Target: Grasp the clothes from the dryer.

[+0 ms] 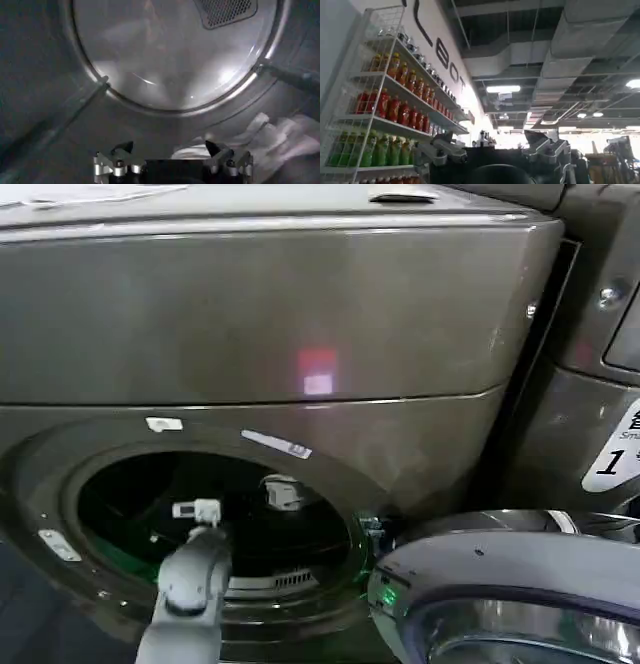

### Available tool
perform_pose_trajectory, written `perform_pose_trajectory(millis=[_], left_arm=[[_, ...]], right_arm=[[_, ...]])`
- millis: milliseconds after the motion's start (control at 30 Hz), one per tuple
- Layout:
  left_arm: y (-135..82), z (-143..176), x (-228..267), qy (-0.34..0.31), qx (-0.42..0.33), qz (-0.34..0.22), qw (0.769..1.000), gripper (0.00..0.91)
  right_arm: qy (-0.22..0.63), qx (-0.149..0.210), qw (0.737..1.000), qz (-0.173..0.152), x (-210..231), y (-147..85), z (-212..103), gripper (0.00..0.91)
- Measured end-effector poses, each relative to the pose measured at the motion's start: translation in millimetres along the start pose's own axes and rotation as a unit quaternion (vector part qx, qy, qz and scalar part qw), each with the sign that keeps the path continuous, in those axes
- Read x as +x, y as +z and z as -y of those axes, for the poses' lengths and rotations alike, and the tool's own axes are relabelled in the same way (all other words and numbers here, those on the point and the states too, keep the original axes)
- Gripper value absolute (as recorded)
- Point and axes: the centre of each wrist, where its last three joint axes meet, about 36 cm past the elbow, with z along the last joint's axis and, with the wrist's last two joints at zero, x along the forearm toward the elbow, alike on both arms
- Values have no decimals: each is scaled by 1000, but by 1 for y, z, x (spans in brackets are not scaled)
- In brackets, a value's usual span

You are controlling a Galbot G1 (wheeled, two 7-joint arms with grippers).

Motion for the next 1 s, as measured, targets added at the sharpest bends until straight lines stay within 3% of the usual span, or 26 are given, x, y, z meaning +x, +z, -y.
perform_pose_trajectory(millis=[367,600,767,1000], left_arm=[[-20,-5,-47,1,-16,-11,1000,907],[-31,-14,-60,34,-113,8,993,907],[-39,-19,-63,90,-244,27,965,907],[-54,-20,-73,153,-416,29,896,907]], right_arm=[[-1,-1,1000,-3,0,3,-1,907],[-5,-2,1000,-2,0,3,-5,907],[-9,2,1000,-2,1,4,-5,907],[-12,3,1000,-3,1,6,-7,907]])
